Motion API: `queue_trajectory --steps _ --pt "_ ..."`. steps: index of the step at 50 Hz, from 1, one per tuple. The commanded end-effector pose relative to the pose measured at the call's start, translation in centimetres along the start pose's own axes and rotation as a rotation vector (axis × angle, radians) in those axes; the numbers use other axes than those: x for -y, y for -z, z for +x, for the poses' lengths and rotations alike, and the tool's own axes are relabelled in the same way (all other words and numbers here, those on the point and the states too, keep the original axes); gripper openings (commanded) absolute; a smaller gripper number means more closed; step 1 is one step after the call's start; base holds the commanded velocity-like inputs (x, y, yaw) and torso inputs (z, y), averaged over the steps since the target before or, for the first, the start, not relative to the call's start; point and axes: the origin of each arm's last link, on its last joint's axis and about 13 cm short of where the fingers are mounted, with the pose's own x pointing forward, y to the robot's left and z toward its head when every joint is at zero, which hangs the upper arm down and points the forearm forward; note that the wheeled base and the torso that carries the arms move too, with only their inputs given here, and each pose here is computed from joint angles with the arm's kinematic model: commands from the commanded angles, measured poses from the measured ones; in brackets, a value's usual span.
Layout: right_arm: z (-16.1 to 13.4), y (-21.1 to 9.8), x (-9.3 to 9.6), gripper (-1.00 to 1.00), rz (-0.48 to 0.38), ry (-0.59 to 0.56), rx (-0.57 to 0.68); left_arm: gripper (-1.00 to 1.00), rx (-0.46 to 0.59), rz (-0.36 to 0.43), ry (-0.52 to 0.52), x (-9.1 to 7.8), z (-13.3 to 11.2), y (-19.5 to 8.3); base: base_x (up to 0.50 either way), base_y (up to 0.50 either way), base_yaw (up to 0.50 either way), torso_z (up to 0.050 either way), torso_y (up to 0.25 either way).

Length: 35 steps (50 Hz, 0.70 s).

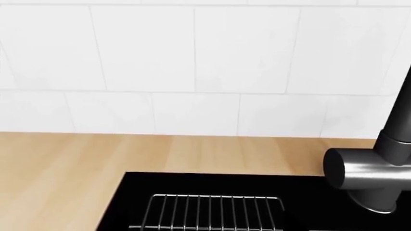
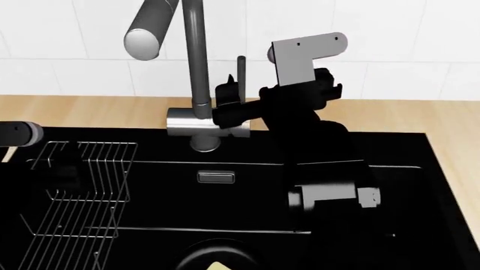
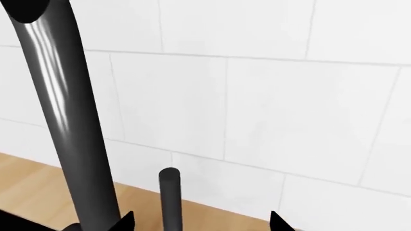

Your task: Pick the pan and sponge and place them into the sink. Then turn on the water.

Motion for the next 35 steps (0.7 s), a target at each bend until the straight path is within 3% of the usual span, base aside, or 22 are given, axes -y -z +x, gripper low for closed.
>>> queue_trajectory --steps 1,5,16,25,35 --pt "0.0 -0.1 -0.1 1.0 0.005 0.013 -0.002 1.0 0.018 0.004 -0.003 0.1 0.1 -0.2 0.0 0.0 0.0 0.0 0.0" --pt "0.1 -0.3 -0.2 1.0 0.005 0.005 -0.002 1.0 0.069 -0.011 0.019 -0.3 -0.2 -0.3 0.0 0.0 0.0 0.0 0.0" --pt "0.2 -0.7 -0.3 1.0 -0.001 -0.001 0.001 1.0 0.092 0.058 0.035 -0.7 -0.7 -1.0 0.0 0.0 0.0 0.0 0.0" --pt "0.2 -0.7 -0.4 1.0 0.0 -0.005 0.0 1.0 0.093 0.069 0.039 -1.6 -1.3 -1.0 0.0 0.0 0.0 0.0 -0.043" --pt "0.3 -1.1 -0.4 1.0 -0.003 -0.008 0.012 1.0 0.111 0.075 0.035 -0.8 -1.1 -1.8 0.0 0.0 0.0 0.002 -0.113"
